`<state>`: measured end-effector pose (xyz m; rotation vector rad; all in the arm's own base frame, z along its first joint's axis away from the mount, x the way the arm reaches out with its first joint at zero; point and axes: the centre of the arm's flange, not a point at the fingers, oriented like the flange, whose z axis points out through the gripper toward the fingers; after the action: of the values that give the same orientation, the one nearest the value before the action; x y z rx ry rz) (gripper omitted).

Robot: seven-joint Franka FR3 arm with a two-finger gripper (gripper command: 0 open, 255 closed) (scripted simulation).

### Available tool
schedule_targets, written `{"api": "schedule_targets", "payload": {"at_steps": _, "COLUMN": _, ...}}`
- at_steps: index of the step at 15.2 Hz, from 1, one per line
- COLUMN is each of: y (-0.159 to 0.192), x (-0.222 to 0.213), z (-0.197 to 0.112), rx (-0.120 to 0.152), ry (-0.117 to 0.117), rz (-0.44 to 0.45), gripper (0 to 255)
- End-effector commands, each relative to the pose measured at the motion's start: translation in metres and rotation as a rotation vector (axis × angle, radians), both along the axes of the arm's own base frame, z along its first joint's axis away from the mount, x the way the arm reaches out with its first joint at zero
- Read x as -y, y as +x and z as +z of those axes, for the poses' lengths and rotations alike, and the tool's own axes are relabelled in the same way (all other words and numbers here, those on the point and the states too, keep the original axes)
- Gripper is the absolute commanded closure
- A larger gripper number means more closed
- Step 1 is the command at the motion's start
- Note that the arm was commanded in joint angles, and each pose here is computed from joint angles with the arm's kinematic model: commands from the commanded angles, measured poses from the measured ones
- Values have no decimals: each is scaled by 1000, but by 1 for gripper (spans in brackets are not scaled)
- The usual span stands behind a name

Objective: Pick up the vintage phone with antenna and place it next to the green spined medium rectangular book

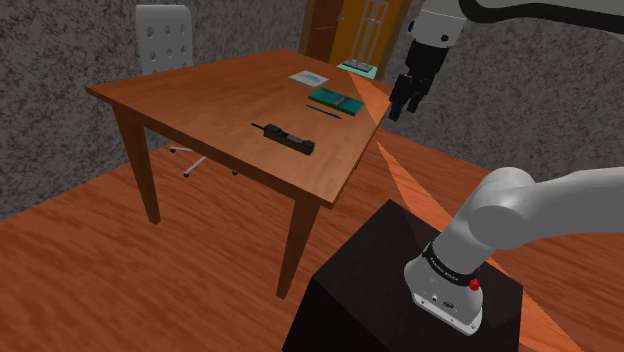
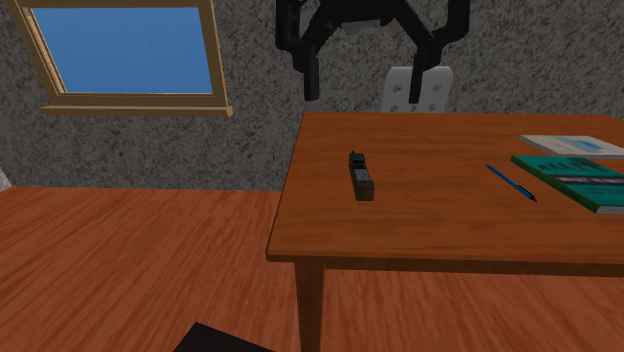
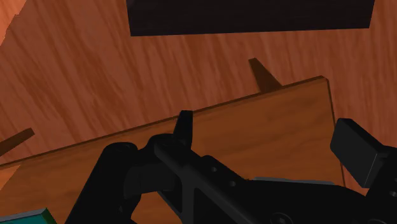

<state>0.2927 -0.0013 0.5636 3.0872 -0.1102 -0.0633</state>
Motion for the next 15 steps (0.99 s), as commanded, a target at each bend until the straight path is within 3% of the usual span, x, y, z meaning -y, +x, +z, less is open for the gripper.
{"api": "schedule_targets", "payload": {"at_steps": 1, "y": 0, "x": 0, "z": 0, "rx": 0, "ry": 0, "rz": 0, "gripper": 0}}
{"api": "schedule_targets", "payload": {"at_steps": 15, "y": 153, "x": 5, "z": -95, "rx": 25, "ry": 26, "rz": 178, "gripper": 0}}
